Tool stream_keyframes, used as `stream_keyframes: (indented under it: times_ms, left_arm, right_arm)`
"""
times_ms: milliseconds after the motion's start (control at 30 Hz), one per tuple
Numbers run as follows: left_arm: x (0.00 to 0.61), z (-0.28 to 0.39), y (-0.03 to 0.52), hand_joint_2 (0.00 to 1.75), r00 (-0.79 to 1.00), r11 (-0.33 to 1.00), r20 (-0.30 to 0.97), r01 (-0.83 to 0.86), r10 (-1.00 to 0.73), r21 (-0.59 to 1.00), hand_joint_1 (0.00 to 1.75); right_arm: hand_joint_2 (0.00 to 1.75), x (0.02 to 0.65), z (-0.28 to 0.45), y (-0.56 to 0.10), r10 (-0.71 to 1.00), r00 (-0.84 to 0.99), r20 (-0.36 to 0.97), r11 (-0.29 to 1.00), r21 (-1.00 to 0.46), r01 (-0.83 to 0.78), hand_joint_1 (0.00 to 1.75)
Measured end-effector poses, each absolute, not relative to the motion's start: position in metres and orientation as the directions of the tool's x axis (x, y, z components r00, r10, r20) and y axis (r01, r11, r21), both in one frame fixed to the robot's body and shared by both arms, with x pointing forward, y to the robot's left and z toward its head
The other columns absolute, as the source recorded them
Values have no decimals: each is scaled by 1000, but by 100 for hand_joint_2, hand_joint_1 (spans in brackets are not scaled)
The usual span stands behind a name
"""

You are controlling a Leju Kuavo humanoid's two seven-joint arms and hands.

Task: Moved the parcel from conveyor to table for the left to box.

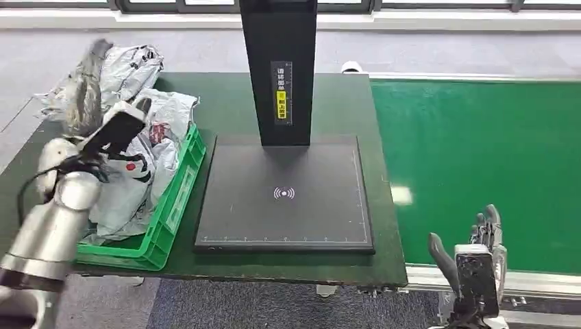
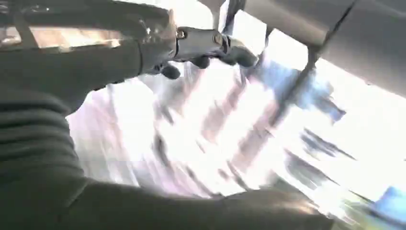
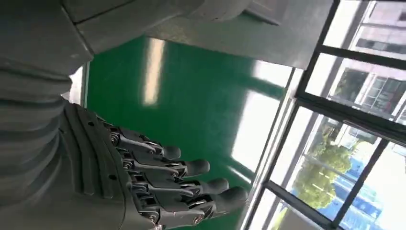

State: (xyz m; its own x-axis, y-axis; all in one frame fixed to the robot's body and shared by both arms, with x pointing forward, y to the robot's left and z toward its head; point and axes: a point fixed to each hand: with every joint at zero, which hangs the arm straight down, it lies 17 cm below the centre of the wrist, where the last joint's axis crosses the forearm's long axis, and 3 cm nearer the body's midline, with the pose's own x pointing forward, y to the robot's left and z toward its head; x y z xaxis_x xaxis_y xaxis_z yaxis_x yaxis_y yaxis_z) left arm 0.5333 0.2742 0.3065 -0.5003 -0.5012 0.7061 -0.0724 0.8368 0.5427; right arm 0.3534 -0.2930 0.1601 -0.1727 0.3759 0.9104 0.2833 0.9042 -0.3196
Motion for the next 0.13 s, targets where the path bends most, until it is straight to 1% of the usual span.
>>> stream_keyframes:
  times_ms: [33, 67, 133]
  left_arm:
    - [517, 293, 248, 175, -524, 902, 777, 38, -348, 430, 0]
    - [505, 282, 226, 175, -528, 935, 815, 103, -236, 338, 0]
    - [483, 262, 190, 175, -492, 963, 869, 212, -44, 169, 0]
  right_arm:
    - [175, 356, 156, -292, 343, -171, 924, 917, -290, 274, 0]
    - [175, 358, 153, -290, 324, -167, 931, 924, -273, 267, 0]
    - [175, 363, 148, -288, 282, -160, 946, 936, -235, 260, 0]
